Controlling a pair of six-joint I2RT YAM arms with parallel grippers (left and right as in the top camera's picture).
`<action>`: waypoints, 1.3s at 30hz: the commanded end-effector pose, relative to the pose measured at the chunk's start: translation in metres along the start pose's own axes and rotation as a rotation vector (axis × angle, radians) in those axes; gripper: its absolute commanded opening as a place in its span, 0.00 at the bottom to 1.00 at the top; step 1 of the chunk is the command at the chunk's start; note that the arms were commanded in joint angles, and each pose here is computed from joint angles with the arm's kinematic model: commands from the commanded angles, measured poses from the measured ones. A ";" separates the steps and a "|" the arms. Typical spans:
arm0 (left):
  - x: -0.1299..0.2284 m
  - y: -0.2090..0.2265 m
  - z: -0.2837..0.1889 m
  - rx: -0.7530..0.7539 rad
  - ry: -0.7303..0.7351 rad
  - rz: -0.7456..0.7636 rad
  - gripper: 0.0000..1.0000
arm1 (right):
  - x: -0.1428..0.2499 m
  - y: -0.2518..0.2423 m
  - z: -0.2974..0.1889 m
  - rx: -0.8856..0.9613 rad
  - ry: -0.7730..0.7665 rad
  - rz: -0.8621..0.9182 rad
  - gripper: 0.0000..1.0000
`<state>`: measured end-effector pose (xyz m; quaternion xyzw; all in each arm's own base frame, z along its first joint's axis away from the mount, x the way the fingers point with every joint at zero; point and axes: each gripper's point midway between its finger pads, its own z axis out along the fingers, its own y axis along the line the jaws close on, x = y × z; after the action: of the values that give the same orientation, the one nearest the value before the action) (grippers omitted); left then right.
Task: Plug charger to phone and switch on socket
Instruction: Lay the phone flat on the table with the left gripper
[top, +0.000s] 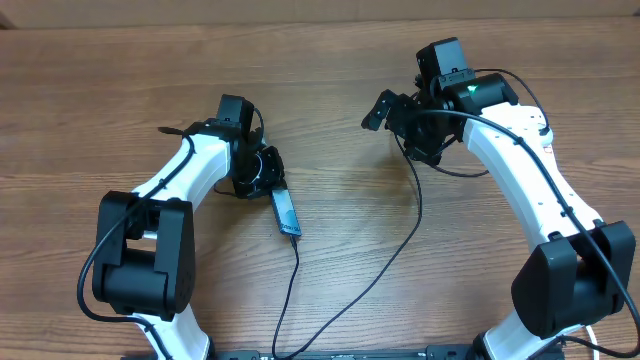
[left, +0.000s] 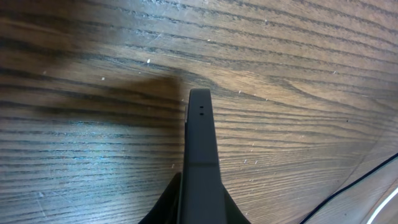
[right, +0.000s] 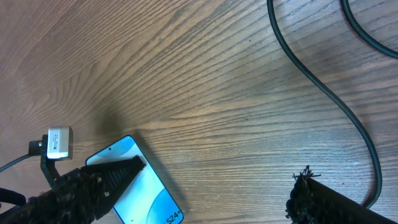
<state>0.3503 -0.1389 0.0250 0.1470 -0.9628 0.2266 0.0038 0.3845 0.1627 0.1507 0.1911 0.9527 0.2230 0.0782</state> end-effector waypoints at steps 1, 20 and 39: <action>0.007 -0.005 0.004 0.002 0.016 0.009 0.10 | -0.004 0.004 -0.011 -0.009 -0.035 -0.019 1.00; 0.031 -0.035 0.011 0.100 0.092 0.171 0.11 | -0.002 0.002 -0.011 -0.003 -0.027 -0.015 1.00; 0.040 -0.044 0.021 0.049 0.081 0.239 0.04 | -0.001 0.001 -0.011 0.001 -0.023 -0.033 1.00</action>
<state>0.3292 -0.1933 0.0303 0.0365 -0.9656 0.2570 0.0124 0.3822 0.1612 0.1494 0.1839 0.9556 0.2174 0.0763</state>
